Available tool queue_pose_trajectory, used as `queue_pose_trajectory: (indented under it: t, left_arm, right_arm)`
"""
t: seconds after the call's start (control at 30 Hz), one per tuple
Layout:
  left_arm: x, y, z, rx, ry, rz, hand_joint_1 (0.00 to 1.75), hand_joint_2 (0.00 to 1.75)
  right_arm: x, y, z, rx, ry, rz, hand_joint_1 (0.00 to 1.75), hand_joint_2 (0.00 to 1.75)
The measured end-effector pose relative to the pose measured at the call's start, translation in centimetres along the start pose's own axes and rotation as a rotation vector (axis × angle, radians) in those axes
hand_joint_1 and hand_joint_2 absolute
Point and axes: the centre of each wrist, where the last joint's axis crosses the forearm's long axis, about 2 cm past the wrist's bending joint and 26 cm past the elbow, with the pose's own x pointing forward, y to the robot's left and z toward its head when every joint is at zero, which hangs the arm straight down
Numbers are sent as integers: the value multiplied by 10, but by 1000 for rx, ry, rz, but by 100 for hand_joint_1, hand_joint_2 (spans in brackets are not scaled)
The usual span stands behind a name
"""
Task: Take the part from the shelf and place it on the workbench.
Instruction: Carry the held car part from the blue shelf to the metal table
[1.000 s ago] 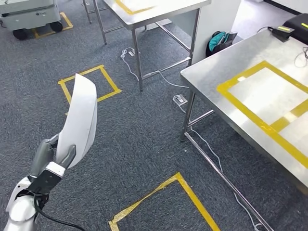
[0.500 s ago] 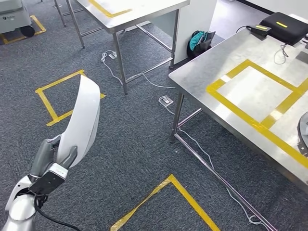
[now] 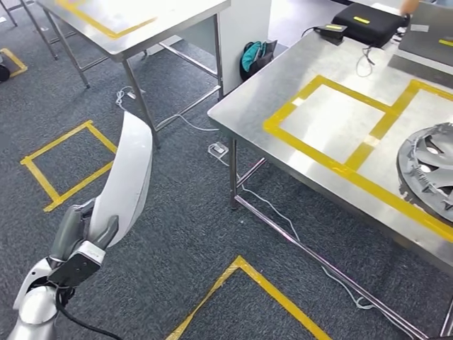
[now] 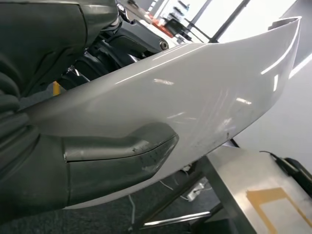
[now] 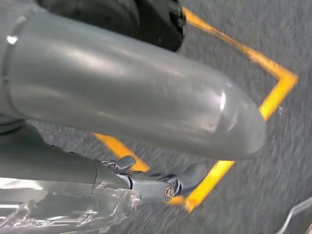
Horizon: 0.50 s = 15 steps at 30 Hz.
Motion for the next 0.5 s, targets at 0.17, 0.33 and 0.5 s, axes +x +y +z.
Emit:
queue_pose_trajectory:
  t: [0.17,0.33,0.5]
  left_arm:
    - [-1,0,2,-7,6,-6,175,175]
    - [-2,2,2,-16,4,-12,175,175]
    - [-2,2,2,-22,3,-13,175,175]
  right_arm:
    - [0,1,0,5,1,-1,0,0]
    - [0,2,-1,5,1,0,0,0]
    - [-2,2,1,0,5,10,0,0]
